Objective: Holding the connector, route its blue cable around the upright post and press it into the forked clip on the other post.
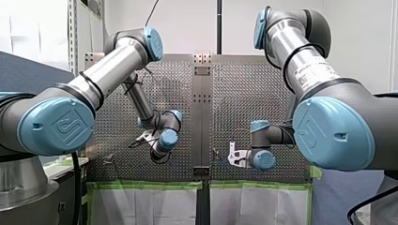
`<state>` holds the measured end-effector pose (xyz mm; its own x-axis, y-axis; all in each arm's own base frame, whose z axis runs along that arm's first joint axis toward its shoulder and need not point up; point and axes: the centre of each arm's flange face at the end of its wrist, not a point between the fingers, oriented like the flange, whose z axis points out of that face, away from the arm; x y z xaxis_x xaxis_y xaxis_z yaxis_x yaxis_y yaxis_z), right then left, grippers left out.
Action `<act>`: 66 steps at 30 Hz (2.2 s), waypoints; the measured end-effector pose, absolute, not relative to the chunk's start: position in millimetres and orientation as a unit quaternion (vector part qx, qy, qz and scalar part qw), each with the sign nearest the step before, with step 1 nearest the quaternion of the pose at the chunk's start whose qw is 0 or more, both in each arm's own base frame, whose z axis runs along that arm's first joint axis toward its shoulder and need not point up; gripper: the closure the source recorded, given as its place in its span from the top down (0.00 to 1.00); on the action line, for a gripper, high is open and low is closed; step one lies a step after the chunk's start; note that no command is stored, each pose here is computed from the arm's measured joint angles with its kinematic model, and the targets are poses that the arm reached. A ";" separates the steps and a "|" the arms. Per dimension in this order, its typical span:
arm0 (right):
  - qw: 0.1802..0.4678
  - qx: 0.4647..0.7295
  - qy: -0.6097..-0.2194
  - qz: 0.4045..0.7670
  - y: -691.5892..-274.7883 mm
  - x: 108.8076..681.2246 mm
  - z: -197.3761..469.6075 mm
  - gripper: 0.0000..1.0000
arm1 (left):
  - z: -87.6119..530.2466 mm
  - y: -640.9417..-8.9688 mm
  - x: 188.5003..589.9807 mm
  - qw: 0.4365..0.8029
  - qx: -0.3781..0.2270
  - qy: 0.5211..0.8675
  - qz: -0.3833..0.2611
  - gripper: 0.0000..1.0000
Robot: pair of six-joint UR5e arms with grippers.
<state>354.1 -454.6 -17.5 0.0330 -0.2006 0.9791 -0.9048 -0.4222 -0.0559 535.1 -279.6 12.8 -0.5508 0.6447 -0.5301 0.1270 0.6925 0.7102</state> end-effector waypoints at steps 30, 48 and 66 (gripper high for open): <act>0.323 0.642 -0.431 0.546 -454.4 353.8 -17.7 0.00 | 10.0 -289.4 533.2 0.450 0.148 0.853 0.218 1.00; 0.323 0.642 -0.431 0.546 -454.6 353.4 -17.7 0.00 | 7.7 -303.1 537.5 0.503 0.083 0.848 0.144 1.00; 0.323 0.642 -0.431 0.545 -454.8 353.3 -17.7 0.00 | -2.9 -300.7 530.6 0.538 0.007 0.838 0.093 1.00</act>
<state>353.3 -454.8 -17.7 0.0329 -0.2013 0.9790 -0.9061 -0.4195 -0.0558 530.6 -300.7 -2.9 -0.4206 0.1120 -0.9003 -0.0891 0.9825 0.1638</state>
